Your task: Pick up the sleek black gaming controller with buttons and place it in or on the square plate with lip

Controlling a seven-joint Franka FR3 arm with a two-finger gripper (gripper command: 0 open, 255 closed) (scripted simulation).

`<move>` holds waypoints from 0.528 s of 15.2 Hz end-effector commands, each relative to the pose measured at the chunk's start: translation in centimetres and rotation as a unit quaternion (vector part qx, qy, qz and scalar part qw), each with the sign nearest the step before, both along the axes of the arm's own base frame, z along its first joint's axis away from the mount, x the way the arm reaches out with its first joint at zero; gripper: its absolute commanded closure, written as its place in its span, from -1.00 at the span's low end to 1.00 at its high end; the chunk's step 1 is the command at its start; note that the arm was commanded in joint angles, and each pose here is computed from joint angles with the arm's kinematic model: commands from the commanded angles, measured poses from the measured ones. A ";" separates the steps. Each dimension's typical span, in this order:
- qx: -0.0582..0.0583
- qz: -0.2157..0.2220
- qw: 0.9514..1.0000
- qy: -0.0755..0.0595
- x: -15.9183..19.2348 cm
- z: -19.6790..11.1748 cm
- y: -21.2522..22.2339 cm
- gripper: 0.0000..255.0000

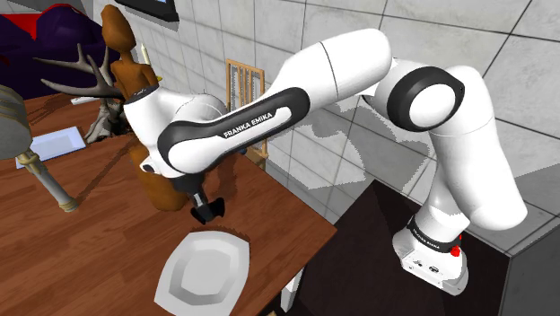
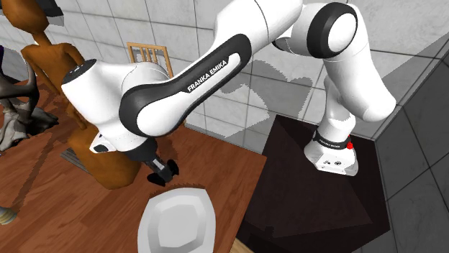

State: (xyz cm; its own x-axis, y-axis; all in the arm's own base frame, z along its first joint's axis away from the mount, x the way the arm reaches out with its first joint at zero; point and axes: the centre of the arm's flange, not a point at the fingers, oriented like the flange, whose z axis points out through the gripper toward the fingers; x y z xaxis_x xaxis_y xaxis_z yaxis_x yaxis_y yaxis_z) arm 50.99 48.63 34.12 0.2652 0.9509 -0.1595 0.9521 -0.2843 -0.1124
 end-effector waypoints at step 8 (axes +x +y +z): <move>0.000 0.000 1.000 0.000 -8.6 1.3 8.2 1.00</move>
State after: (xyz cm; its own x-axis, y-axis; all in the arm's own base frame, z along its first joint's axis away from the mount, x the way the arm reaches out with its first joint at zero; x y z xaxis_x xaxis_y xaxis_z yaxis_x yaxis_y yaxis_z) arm 43.01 55.97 34.85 0.2648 0.9510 -0.1594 0.9523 -0.2839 -0.1122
